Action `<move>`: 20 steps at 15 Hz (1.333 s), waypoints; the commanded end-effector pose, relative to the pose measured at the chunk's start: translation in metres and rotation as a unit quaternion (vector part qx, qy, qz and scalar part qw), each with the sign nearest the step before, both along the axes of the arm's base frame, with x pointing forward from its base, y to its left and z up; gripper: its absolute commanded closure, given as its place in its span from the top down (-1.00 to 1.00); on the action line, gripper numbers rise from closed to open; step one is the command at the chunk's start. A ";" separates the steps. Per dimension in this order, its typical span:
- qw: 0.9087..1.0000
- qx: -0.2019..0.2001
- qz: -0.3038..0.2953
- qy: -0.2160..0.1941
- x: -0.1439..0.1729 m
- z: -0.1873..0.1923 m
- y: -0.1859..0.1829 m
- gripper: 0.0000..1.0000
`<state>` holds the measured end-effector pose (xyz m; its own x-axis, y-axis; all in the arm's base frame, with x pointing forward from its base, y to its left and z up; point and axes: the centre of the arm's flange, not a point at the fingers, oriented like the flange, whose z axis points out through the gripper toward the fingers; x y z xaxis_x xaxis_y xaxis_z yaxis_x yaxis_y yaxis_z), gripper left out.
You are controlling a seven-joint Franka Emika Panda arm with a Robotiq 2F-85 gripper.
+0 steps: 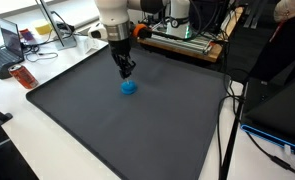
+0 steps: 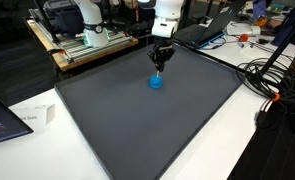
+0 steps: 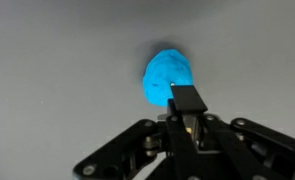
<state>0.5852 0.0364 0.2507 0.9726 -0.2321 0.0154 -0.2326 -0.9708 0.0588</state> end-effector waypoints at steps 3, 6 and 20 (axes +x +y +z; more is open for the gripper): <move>1.000 0.007 -0.010 0.014 0.006 -0.033 0.002 -0.94; 1.000 0.008 -0.013 0.022 0.005 -0.044 -0.001 -0.94; 0.999 0.004 -0.029 0.019 -0.002 -0.004 -0.003 -0.94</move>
